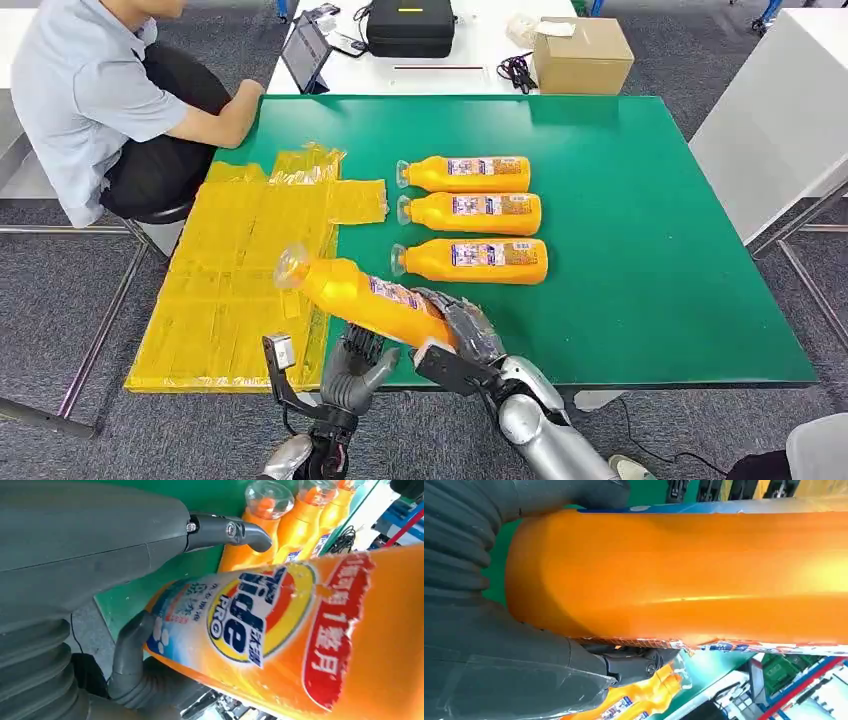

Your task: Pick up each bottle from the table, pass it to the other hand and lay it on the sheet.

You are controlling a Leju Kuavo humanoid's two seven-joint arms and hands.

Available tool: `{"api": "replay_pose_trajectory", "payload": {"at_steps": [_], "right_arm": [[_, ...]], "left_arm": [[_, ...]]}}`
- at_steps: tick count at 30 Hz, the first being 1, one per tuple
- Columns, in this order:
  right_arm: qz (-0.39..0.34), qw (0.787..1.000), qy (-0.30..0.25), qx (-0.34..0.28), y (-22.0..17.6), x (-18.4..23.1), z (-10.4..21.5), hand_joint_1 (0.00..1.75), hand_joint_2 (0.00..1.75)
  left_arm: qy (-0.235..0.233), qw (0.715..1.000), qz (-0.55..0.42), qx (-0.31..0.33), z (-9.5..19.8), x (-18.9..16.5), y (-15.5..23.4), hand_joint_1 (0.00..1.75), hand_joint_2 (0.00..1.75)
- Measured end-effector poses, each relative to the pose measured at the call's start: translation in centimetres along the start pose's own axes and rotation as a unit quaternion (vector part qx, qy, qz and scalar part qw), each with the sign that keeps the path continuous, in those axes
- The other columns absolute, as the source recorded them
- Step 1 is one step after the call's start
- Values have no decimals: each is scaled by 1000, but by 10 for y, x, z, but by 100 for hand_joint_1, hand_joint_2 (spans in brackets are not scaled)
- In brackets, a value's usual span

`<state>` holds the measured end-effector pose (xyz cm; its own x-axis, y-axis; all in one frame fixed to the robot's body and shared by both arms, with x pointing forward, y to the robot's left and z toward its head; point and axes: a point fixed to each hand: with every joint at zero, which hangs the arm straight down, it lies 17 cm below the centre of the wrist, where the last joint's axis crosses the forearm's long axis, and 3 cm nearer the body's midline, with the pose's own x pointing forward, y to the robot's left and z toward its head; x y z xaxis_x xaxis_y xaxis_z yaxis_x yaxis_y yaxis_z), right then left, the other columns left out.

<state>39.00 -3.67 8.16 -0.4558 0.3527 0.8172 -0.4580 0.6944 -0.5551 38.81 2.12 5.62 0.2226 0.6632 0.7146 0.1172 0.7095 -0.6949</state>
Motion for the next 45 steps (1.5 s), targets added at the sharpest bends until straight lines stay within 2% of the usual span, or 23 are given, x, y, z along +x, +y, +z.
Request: {"api": "replay_pose_trajectory", "payload": {"at_steps": [7, 13, 19, 29, 39, 40, 41, 42, 45], "right_arm": [[1, 1000, 1, 4, 2, -1, 0, 175, 175], [-10, 999, -6, 30, 20, 6, -2, 175, 175], [-15, 999, -7, 44, 32, 8, -2, 175, 175], [-22, 998, -9, 60, 45, 11, -1, 175, 175], [-24, 998, -4, 65, 49, 8, 0, 175, 175], [-24, 998, -4, 65, 49, 8, 0, 173, 175], [-24, 998, -4, 65, 49, 8, 0, 175, 175], [-24, 998, -5, 66, 49, 8, 0, 169, 175], [-25, 997, -10, 66, 49, 11, -2, 159, 175]], "left_arm": [[-6, 1000, -2, 1, -1, 2, 0, 0, 175], [-81, 996, -23, 27, -7, 35, 11, 0, 175], [-116, 992, -8, 38, -10, 62, 16, 0, 175], [-114, 991, 61, 27, -10, 74, 21, 0, 175], [-113, 991, 71, 27, -10, 76, 24, 0, 175], [-113, 991, 71, 27, -10, 76, 24, 7, 175], [-113, 990, 75, 25, -10, 77, 24, 166, 175], [-112, 990, 79, 22, -10, 77, 23, 175, 175], [-106, 990, 96, 8, -10, 76, 18, 175, 175]]}}
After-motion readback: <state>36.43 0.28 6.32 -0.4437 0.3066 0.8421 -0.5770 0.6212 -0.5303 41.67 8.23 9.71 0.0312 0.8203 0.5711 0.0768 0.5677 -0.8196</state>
